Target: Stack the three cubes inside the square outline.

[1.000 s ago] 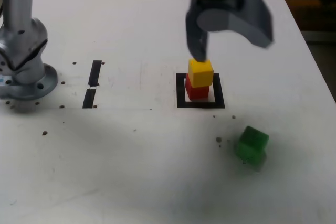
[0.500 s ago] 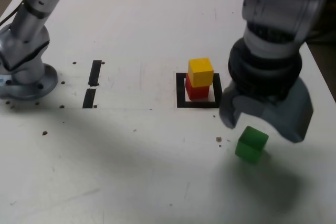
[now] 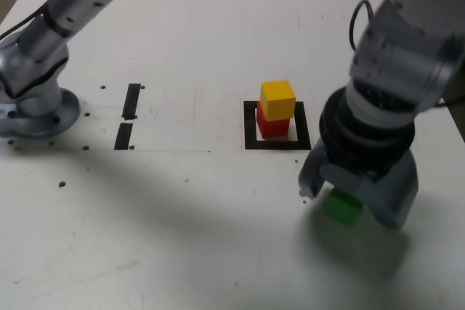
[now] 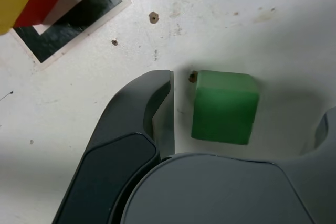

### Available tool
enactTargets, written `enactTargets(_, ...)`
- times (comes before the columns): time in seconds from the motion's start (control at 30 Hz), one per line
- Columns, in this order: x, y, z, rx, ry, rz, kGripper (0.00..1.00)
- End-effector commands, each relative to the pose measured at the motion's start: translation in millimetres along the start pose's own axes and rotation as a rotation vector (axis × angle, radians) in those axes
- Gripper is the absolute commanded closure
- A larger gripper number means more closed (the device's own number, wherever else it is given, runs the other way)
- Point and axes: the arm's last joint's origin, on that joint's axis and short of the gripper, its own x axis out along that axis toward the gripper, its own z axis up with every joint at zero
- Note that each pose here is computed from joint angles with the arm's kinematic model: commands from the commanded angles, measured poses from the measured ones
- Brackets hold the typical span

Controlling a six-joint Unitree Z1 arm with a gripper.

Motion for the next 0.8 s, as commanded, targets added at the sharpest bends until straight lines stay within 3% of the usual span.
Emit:
enactTargets(0.0, 2.0, -0.4, 2.8, 0.004, 0.004, -0.006, 0.32)
enactTargets(0.2, 1.6, 1.7, 2.3, -0.001, 0.002, 0.001, 0.59)
enactTargets(0.37, 2.8, 3.7, 2.5, -0.008, 0.0, 0.002, 0.76)
enactTargets(0.47, 4.1, 5.2, 2.5, -0.011, 0.0, -0.002, 0.81)
enactTargets(0.77, 8.4, 7.8, 2.3, -0.016, 0.012, -0.008, 0.81)
